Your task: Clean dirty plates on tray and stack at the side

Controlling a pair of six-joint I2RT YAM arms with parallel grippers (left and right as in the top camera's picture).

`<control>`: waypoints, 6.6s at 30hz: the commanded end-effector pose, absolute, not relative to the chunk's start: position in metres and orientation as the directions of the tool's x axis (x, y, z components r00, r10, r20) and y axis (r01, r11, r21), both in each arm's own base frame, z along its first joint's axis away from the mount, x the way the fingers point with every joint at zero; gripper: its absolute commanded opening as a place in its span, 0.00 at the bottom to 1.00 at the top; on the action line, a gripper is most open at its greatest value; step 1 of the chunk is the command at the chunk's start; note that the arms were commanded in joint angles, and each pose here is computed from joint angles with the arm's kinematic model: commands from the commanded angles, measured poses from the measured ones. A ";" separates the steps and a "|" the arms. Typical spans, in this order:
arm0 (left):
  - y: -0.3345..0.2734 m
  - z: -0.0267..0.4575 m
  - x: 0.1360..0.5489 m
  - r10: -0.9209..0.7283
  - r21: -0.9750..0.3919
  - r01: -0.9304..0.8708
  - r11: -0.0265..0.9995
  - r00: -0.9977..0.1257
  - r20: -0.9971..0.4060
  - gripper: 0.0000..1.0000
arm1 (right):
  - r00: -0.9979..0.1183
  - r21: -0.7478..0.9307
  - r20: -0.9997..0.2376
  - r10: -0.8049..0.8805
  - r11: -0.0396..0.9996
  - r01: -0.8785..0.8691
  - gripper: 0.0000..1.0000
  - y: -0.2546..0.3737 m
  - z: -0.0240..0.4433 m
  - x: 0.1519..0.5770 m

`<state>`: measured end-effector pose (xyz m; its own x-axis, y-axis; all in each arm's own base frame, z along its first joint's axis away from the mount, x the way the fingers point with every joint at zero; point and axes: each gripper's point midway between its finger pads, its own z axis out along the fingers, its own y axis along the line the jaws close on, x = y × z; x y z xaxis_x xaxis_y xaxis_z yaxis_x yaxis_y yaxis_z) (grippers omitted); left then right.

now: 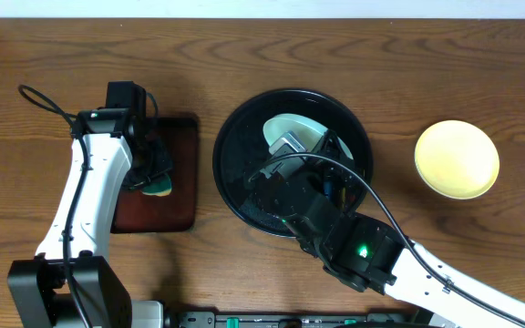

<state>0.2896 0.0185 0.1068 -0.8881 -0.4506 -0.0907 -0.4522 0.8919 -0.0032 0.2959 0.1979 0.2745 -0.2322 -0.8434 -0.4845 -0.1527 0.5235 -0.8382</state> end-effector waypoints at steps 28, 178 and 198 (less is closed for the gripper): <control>0.020 0.100 0.283 -0.432 0.012 -0.434 0.901 -0.899 -0.073 0.08 | -0.229 -0.842 -0.495 -0.838 0.528 -0.112 0.01 0.194 0.289 0.294; -0.034 0.262 0.218 -0.297 -0.354 -0.123 0.927 -0.817 -0.495 0.78 | -0.597 0.349 -0.801 -0.029 0.788 -0.507 0.99 0.122 0.286 0.222; -0.034 0.262 0.218 -0.297 -0.354 -0.123 0.927 -0.817 -0.495 0.80 | -0.187 -0.088 -0.969 -0.163 0.931 -0.353 0.99 0.058 0.219 0.189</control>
<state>0.2174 -0.0337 0.2558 -0.8266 -0.2836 -0.4862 -0.1172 0.9316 -0.3441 0.1819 0.0709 0.2355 -0.1931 -0.1351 -0.9718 -0.4185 0.9072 -0.0430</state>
